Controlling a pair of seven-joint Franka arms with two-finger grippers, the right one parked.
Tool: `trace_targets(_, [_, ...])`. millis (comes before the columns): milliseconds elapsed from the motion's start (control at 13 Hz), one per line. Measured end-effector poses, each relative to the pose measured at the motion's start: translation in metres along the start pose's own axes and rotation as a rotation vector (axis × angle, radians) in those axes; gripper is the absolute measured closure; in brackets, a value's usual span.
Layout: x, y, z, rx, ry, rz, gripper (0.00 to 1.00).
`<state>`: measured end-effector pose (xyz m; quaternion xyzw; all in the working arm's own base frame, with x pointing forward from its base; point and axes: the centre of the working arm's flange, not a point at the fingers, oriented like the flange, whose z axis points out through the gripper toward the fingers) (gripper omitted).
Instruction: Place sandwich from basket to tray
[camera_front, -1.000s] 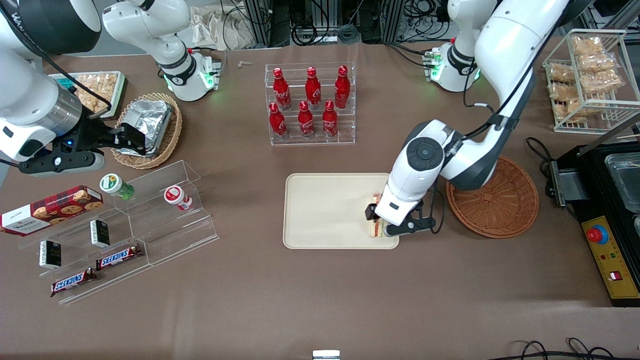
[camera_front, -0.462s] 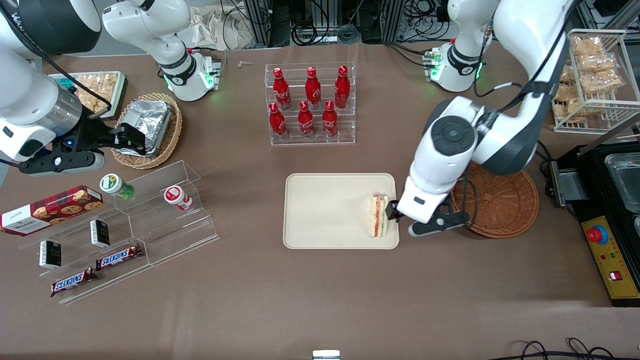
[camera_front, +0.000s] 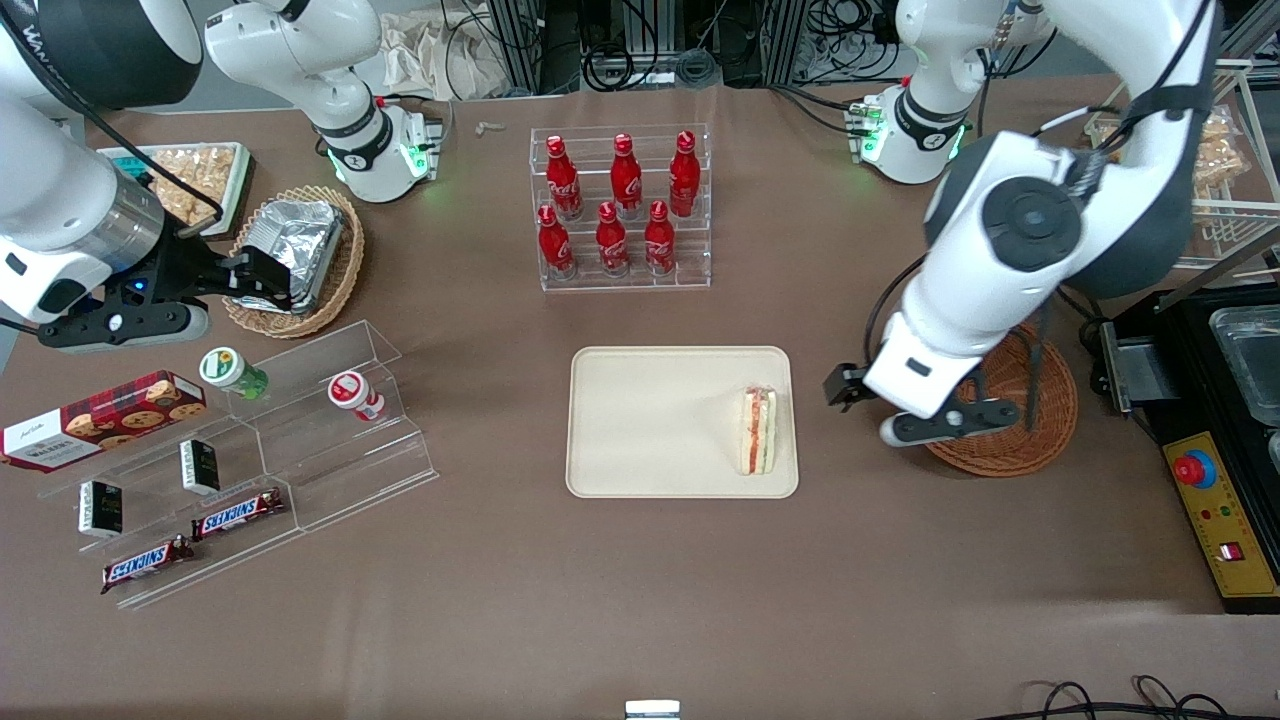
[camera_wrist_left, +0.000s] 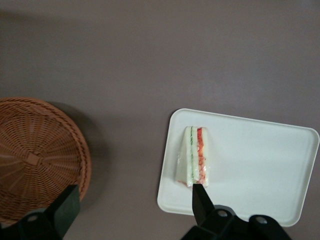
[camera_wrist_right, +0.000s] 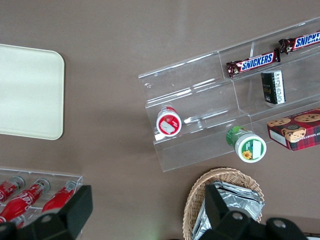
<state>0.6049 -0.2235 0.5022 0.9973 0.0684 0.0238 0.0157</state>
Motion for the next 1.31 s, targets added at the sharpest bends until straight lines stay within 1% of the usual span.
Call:
trace_targets(154, [0.010,-0.026,-0.009,-0.005,0.005,0.009,0.00])
trace_targets(308, [0.021,-0.052,-0.010,-0.015,0.002,0.041,0.00])
trace_targets(615, [0.029,-0.097,-0.020,-0.004,-0.004,0.127,0.00])
trace_targets(769, [0.025,-0.128,-0.030,-0.044,-0.009,0.138,0.00])
trace_targets(846, [0.022,-0.146,-0.037,-0.054,-0.004,0.151,0.00])
trace_targets(1000, [0.014,-0.178,-0.050,-0.045,0.007,0.191,0.00])
trace_targets(1077, [0.010,-0.191,-0.055,-0.038,0.002,0.196,0.00])
trace_targets(1308, [0.003,-0.213,-0.073,-0.015,-0.040,0.218,0.00])
